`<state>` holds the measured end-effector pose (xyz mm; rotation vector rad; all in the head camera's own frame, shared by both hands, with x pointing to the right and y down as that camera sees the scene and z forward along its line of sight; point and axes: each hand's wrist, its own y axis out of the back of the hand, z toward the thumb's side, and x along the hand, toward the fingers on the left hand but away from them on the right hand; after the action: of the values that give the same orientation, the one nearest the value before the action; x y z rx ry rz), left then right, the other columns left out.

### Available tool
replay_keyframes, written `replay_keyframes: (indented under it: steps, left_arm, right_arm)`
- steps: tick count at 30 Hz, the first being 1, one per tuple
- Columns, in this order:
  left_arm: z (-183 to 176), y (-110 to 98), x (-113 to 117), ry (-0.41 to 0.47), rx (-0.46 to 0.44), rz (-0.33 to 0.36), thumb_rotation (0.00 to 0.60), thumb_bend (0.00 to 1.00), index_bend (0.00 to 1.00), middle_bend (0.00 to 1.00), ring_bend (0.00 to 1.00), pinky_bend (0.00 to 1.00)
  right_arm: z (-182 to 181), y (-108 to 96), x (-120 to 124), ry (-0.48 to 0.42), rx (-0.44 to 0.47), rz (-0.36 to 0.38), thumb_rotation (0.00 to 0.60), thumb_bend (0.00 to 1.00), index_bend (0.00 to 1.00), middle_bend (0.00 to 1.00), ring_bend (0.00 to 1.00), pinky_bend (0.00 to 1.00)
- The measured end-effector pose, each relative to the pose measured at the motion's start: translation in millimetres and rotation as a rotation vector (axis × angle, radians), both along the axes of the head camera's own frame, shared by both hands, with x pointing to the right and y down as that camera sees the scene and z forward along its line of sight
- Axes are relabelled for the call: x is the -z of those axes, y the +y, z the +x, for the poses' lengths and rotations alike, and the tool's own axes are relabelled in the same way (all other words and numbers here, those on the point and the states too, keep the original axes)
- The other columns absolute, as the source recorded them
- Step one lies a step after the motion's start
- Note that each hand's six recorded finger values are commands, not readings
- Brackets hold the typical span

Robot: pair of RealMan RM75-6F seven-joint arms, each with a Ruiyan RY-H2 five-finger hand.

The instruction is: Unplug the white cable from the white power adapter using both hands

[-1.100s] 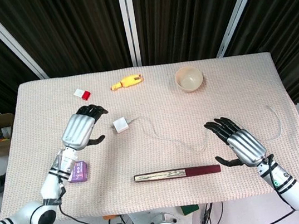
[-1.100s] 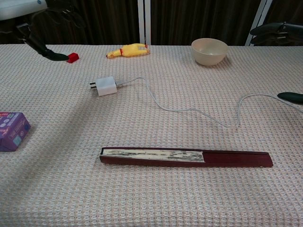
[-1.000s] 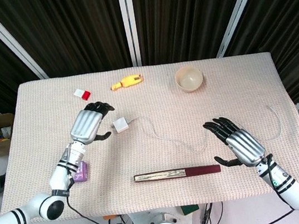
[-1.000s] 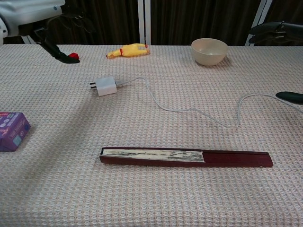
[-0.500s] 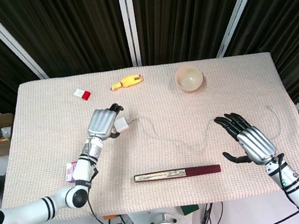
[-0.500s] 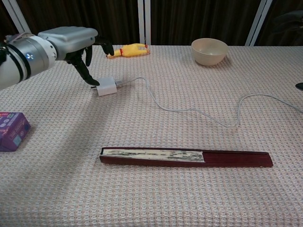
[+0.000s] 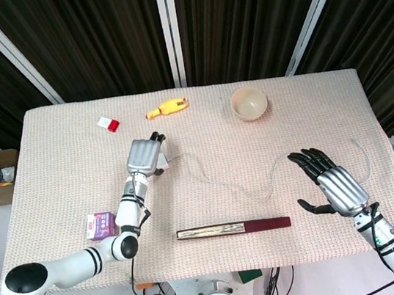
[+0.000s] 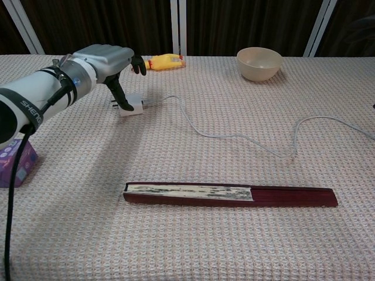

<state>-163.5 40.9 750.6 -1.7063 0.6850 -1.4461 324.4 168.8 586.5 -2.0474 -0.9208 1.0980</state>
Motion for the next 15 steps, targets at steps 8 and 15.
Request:
replay_keyframes:
  steps: [8, 15]
  left_arm:
    - [-34, -15, -1, -0.032, 0.095, -0.035, 0.600, 0.03, 0.26, 0.21, 0.66, 0.92]
    - [-37, -8, -7, 0.032, 0.126, -0.138, 0.600, 0.09, 0.30, 0.22, 0.66, 0.92]
  right_arm:
    - [2, 1, 0, -0.001, -0.009, 0.002, 0.600, 0.30, 0.05, 0.11, 0.00, 0.05]
    - [4, 2, -1, -0.002, -0.017, -0.001, 0.600, 0.30, 0.05, 0.11, 0.00, 0.05]
